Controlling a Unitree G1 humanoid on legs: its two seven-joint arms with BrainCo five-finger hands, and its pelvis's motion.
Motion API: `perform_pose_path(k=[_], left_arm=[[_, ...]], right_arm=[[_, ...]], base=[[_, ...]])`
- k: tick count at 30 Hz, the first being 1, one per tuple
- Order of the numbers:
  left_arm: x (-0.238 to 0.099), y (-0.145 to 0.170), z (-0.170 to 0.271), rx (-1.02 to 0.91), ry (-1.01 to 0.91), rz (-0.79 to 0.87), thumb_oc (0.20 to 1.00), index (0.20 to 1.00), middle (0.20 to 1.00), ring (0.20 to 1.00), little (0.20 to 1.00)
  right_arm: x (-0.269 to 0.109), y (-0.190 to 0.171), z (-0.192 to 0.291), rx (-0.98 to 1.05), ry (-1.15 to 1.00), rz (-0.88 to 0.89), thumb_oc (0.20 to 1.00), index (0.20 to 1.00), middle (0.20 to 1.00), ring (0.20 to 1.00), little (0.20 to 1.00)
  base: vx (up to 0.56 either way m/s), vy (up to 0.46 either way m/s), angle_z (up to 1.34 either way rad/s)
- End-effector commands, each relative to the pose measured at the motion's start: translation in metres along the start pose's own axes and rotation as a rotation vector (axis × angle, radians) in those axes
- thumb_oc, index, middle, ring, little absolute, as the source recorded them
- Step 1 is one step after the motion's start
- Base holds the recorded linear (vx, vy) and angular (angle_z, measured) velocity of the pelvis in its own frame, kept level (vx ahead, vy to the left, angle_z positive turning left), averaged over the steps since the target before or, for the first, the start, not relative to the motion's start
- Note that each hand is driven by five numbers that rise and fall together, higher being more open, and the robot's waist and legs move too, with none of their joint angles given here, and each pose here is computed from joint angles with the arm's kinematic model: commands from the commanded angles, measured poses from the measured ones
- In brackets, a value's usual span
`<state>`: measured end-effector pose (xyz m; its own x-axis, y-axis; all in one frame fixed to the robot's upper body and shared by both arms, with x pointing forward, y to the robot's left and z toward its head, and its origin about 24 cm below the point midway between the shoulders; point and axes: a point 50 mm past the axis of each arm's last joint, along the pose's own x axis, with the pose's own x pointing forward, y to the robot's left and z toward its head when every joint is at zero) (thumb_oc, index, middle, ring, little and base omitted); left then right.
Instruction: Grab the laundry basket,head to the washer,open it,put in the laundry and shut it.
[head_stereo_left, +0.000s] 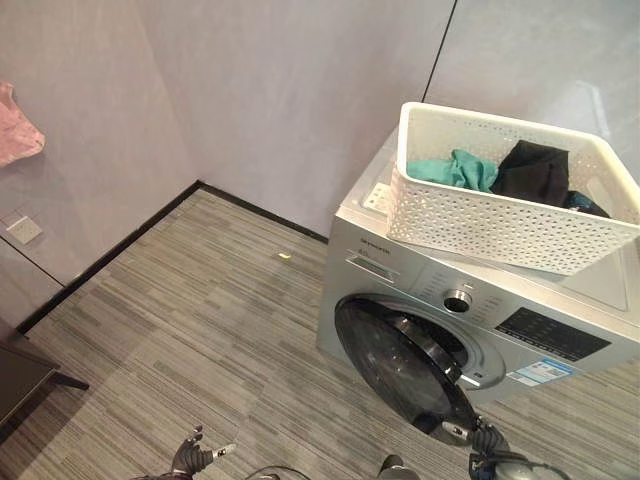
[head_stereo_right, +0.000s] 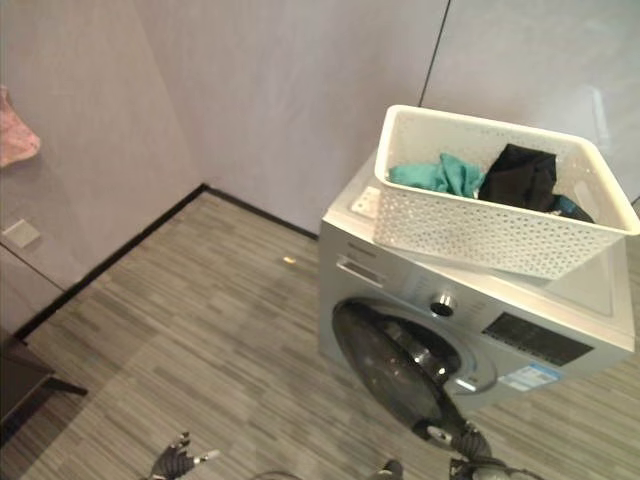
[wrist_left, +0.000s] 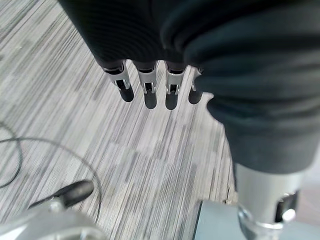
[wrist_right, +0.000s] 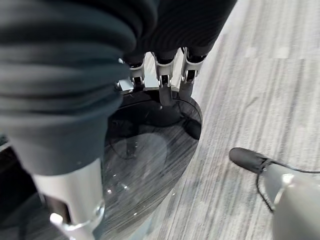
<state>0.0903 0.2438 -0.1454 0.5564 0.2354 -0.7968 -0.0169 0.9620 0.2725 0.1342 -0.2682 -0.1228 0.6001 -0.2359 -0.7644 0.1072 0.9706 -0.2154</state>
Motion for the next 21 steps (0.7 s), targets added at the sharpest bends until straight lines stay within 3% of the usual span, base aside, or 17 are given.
perform_pose_path(k=[1,6,21], left_arm=[[0.008,0.003,0.033,0.015,-0.123,-0.008,1.0,1.0,1.0,1.0,1.0],[0.006,0.0,0.023,-0.01,-0.088,-0.003,1.0,1.0,1.0,1.0,1.0],[0.002,-0.012,0.037,-0.018,-0.184,-0.06,1.0,1.0,1.0,1.0,1.0]], right_arm=[[0.007,0.036,0.066,0.059,-0.266,0.169,1.0,1.0,1.0,1.0,1.0],[0.002,0.065,0.058,0.037,-0.255,0.273,1.0,1.0,1.0,1.0,1.0],[0.002,0.092,0.05,0.002,-0.205,0.34,1.0,1.0,1.0,1.0,1.0]], base=[[0.02,-0.046,-0.02],[0.03,-0.075,0.02],[-0.02,-0.054,0.0]])
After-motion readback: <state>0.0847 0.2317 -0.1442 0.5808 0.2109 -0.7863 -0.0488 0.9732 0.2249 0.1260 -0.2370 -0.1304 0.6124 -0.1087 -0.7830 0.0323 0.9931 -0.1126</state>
